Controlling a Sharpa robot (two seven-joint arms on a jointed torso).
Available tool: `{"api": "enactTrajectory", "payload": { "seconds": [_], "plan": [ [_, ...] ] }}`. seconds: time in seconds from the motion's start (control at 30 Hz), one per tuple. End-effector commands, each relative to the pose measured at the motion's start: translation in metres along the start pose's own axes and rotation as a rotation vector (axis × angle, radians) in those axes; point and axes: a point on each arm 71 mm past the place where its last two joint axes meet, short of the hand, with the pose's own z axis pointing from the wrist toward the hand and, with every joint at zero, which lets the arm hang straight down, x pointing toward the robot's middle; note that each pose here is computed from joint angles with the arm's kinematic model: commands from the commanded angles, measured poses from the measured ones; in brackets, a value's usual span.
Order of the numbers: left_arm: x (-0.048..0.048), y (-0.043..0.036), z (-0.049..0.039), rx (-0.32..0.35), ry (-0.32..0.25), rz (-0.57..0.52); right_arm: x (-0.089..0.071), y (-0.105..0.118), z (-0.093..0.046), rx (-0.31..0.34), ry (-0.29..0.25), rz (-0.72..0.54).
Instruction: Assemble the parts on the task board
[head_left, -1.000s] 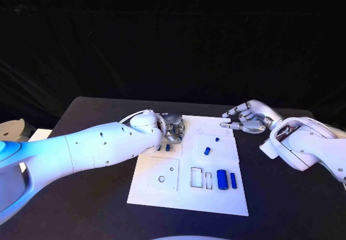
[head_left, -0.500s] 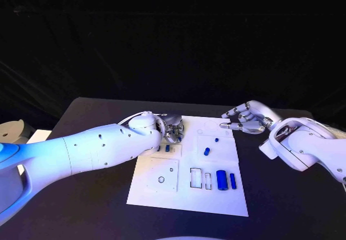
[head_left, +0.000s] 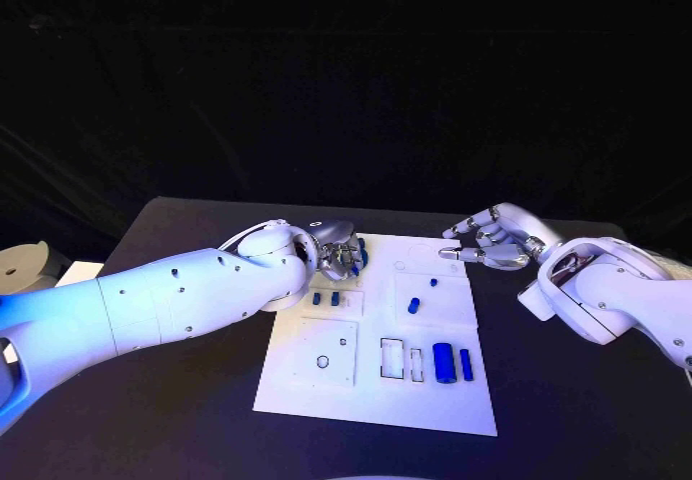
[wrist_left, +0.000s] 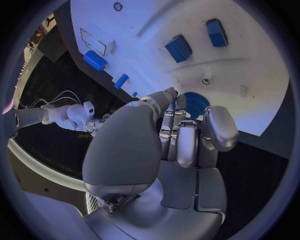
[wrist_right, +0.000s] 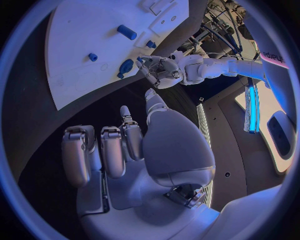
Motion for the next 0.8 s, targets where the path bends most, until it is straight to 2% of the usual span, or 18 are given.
{"api": "enactTrajectory", "payload": {
  "seconds": [0.03, 0.17, 0.37, 0.6, 0.8],
  "plan": [
    [-0.0087, 0.0005, -0.0045, 0.012, -0.030, -0.064, 0.001, 0.000, 0.000, -0.007, 0.007, -0.008],
    [-0.0159, 0.0075, -0.0118, -0.007, -0.025, -0.089, 0.003, 0.002, 0.002, -0.011, 0.010, -0.005],
    [-0.0191, 0.0220, -0.0174, -0.051, 0.003, -0.100, 0.004, 0.001, 0.002, -0.010, 0.011, -0.004],
    [-0.0166, 0.0338, -0.0180, -0.083, 0.027, -0.093, 0.003, 0.001, 0.001, -0.009, 0.010, -0.004],
    [-0.0116, 0.0371, -0.0176, -0.089, 0.039, -0.086, 0.003, 0.001, 0.001, -0.009, 0.010, -0.004]
  ]
}}
